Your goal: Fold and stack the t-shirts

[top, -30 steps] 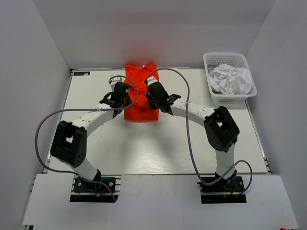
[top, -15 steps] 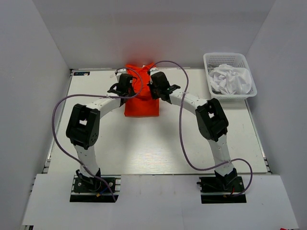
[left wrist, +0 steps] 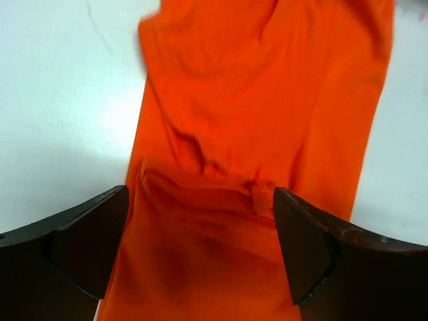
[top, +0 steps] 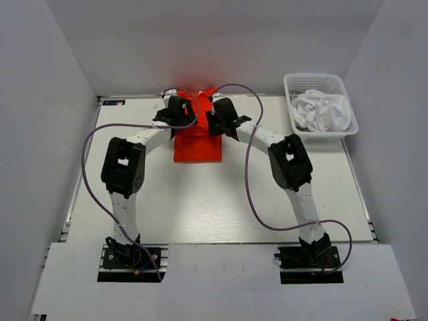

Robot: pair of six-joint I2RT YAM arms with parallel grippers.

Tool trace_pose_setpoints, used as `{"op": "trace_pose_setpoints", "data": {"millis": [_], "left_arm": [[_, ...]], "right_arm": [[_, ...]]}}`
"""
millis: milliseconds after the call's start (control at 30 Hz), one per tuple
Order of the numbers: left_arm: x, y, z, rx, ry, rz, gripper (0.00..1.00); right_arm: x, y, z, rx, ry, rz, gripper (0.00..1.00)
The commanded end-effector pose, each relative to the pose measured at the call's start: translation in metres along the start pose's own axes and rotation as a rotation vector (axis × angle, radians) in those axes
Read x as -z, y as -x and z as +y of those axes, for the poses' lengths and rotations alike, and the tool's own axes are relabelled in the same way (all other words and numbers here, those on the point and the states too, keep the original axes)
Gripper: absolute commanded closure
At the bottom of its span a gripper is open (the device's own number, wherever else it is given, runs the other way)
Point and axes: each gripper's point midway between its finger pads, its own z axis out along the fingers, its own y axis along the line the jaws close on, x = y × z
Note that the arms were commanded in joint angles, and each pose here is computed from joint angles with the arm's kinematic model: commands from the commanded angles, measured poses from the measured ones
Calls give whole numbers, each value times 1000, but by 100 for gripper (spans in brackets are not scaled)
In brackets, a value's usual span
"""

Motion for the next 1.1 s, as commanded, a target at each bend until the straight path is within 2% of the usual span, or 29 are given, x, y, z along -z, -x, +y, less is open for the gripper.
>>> {"op": "trace_pose_setpoints", "data": {"millis": [0, 100, 133, 200, 267, 300, 333, 400, 433, 500, 533, 567, 600, 633, 667, 733, 767, 967, 1067], "left_arm": [[2, 58, -3, 40, 7, -114, 0], [10, 97, -9, 59, -21, -201, 0], [11, 101, -10, 60, -23, -204, 0], [26, 106, -8, 51, -24, -208, 0], [35, 97, 0, 44, -14, -190, 0], [40, 93, 3, 51, -10, -182, 0], [42, 68, 17, 43, 20, -126, 0], [68, 64, 25, 107, 19, -121, 0], [71, 33, 42, 106, 53, -65, 0], [101, 28, 52, 175, 43, -79, 0], [104, -5, 70, 182, 74, -33, 0], [111, -15, 77, 206, 80, -24, 0], [116, -43, 90, 212, 100, 24, 0], [129, -47, 95, 242, 101, 24, 0], [134, -69, 108, 253, 135, 65, 0], [146, -82, 117, 291, 153, 83, 0], [150, -102, 127, 278, 171, 130, 0], [172, -137, 131, 288, 129, 209, 0], [178, -142, 134, 299, 122, 214, 0]], "right_arm": [[2, 68, -22, -69, -60, -187, 54], [9, 97, -29, -116, -51, -231, 26], [13, 98, -31, -117, -48, -231, 10], [24, 101, -21, -115, 10, -230, 10], [31, 74, -7, -80, 81, -169, 10], [41, 76, 4, -58, 137, -173, 10], [50, 66, 18, -43, 205, -153, 10], [61, 44, 42, 4, 340, -104, 10], [66, 42, 53, 36, 376, -109, 10], [72, 27, 75, 82, 464, -78, 10], [72, 23, 84, 95, 479, -73, 10], [65, 12, 85, 102, 482, -53, 10], [63, 7, 94, 111, 497, -41, 10], [51, -8, 95, 107, 493, -2, 10], [51, 2, 100, 109, 508, -18, 10], [46, 7, 104, 108, 508, -26, 10], [35, -4, 104, 101, 503, -1, 10], [9, 10, 108, 100, 490, -61, 10], [-8, 30, 102, 110, 439, -147, 10]]}}
